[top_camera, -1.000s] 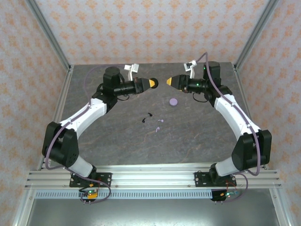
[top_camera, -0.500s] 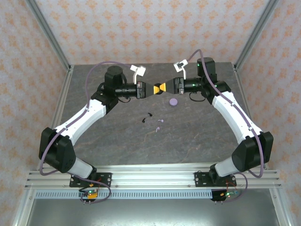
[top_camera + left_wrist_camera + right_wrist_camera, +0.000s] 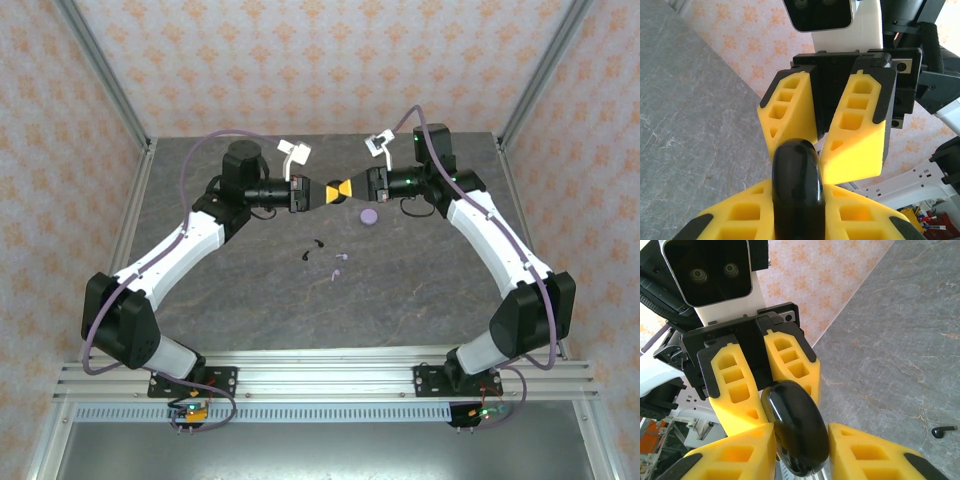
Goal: Insert wireless bluetooth earbuds into charging case
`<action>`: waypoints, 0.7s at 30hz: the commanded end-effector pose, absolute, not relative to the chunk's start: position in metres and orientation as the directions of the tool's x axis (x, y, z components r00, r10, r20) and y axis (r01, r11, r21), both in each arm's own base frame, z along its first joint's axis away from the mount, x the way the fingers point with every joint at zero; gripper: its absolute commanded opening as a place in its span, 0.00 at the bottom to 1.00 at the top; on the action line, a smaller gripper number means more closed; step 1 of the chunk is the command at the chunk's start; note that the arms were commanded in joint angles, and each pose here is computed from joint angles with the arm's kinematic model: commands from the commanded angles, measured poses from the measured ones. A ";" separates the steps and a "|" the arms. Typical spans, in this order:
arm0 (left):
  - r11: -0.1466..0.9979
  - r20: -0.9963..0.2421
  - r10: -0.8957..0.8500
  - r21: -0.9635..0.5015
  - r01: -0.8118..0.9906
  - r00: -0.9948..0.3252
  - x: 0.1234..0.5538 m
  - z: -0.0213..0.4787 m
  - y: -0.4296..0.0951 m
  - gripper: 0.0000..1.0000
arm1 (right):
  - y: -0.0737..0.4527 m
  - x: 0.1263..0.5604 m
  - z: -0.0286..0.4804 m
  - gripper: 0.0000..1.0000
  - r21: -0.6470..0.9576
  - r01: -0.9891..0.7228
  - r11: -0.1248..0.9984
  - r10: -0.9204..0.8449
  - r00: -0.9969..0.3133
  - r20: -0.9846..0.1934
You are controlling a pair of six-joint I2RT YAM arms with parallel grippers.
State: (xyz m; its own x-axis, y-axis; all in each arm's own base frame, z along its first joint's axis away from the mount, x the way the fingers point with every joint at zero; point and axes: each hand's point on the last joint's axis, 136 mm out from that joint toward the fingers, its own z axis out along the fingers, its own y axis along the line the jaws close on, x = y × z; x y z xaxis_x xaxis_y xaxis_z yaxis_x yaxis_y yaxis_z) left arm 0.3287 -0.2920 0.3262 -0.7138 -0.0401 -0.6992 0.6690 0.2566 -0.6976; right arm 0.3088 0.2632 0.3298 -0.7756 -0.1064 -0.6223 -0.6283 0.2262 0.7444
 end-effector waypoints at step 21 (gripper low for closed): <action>0.358 -0.740 -0.233 -0.668 0.652 -0.631 0.336 0.359 -0.280 0.49 | 0.263 0.322 0.359 0.20 0.769 -0.591 0.245 0.108 -0.772 -0.627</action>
State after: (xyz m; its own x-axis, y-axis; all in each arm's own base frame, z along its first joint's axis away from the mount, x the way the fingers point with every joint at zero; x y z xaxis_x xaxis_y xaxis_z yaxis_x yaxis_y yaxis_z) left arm 0.3316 -0.2865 0.3420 -0.6796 -0.1525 -0.7176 0.6442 0.3439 -0.6832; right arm 0.3167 0.2655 0.3382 -0.8067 0.0344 -0.5899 -0.5643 0.2512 0.7864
